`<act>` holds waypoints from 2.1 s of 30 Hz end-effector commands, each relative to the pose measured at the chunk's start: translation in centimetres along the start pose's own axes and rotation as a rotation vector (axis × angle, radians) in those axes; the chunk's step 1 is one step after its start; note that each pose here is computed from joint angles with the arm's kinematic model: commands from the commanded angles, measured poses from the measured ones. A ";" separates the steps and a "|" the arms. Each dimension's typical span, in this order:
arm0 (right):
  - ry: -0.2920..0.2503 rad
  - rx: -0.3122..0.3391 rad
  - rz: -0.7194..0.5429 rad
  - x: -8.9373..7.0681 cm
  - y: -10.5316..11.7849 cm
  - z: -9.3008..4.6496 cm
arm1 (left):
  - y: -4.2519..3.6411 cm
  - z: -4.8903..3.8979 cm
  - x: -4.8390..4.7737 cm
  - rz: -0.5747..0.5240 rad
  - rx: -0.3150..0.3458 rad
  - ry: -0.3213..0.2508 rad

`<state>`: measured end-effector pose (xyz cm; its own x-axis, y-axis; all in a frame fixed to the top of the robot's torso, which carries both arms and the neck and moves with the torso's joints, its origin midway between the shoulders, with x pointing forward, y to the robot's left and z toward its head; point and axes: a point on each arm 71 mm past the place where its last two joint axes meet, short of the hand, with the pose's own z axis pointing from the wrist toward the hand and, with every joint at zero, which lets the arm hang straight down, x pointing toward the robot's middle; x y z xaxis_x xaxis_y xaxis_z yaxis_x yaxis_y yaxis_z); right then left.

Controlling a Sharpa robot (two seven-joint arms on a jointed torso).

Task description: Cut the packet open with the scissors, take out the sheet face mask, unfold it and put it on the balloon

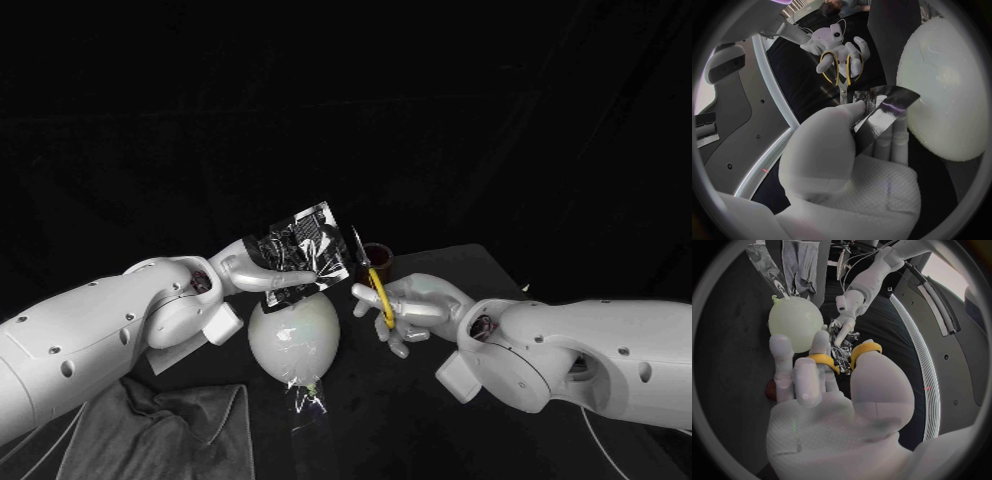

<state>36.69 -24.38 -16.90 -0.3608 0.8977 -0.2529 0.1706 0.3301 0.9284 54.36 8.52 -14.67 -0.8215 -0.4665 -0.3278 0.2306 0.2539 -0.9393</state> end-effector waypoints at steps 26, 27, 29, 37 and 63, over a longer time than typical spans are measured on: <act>0.185 0.054 -0.006 2.6 0.2 0.0 | -0.33 0.47 0.72 0.027 0.000 0.045; 0.187 0.055 -0.006 2.6 0.2 0.0 | -0.34 0.47 0.75 0.032 -0.001 0.047; 0.190 0.056 -0.007 2.6 0.2 0.1 | -0.35 0.46 0.84 0.042 -0.002 0.053; 0.181 0.058 -0.013 1.9 0.4 0.1 | -0.35 0.32 1.10 0.057 -0.004 0.082; 0.224 0.077 -0.026 1.7 0.6 0.1 | -0.46 0.35 1.47 0.127 0.006 0.110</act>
<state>36.51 -22.94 -16.78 -0.5241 0.8250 -0.2114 0.2277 0.3749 0.8987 53.47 7.76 -14.82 -0.8311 -0.3609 -0.4232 0.3213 0.3097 -0.8949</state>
